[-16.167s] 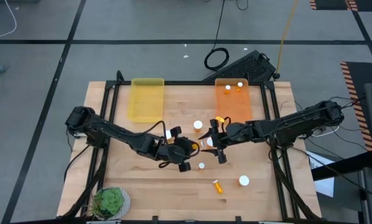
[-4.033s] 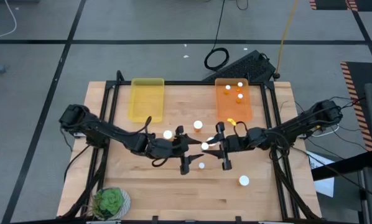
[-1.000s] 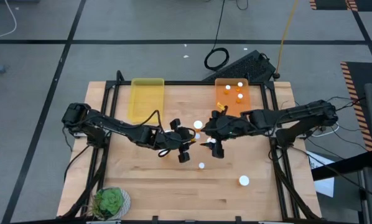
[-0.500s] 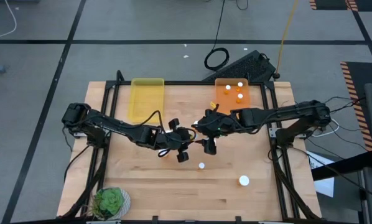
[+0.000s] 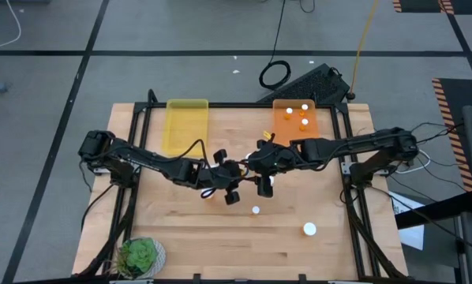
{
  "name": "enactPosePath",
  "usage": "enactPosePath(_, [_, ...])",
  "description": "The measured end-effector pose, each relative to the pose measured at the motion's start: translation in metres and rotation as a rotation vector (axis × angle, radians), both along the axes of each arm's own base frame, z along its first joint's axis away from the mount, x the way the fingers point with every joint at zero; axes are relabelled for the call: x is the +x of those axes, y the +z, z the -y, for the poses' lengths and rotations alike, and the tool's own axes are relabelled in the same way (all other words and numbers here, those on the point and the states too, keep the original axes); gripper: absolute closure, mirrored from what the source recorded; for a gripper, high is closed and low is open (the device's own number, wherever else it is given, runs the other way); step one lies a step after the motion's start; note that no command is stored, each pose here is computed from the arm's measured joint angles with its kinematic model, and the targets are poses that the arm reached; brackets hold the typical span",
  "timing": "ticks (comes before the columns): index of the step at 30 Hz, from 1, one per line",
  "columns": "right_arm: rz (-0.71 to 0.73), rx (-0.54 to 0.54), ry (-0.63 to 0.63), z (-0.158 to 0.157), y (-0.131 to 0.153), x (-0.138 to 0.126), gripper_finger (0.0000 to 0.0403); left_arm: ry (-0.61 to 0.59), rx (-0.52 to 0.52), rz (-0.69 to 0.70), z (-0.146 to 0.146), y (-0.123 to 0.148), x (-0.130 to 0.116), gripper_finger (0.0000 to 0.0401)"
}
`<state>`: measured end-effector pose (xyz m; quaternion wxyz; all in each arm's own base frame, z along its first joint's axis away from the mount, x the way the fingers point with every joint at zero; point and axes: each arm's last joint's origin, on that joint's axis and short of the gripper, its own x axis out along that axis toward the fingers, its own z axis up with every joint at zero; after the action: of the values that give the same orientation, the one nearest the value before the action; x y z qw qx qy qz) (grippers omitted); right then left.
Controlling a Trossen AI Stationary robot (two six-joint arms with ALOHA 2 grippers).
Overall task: Pick and place medicine bottles into bin by pill shape (circle, oval)
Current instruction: Put the small orange pill bottle into the orange bin
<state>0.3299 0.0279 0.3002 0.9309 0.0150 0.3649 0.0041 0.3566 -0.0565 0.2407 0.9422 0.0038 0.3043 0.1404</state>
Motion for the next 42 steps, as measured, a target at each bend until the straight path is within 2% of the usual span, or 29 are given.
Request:
enactPosePath(14, [0.021, -0.021, 0.013, 0.001, 0.0, 0.003, 0.028, 0.002, -0.003, -0.004, 0.0, 0.0, 0.0, 0.0283])
enactPosePath(26, [0.013, -0.036, 0.027, 0.001, 0.0, 0.002, 0.0284, 0.022, -0.033, 0.003, 0.001, -0.001, -0.001, 0.028])
enactPosePath(29, [0.008, -0.046, 0.035, 0.001, -0.001, 0.002, 0.0285, 0.03, -0.049, 0.001, 0.003, -0.001, -0.001, 0.0257])
enactPosePath(37, [-0.035, -0.063, 0.051, 0.001, -0.002, -0.004, 0.0285, 0.029, -0.058, -0.006, 0.006, -0.002, -0.003, 0.014])
enactPosePath(42, [-0.087, -0.066, 0.046, 0.005, 0.006, -0.019, 0.0285, 0.044, -0.057, -0.049, 0.003, -0.005, -0.005, 0.0109])
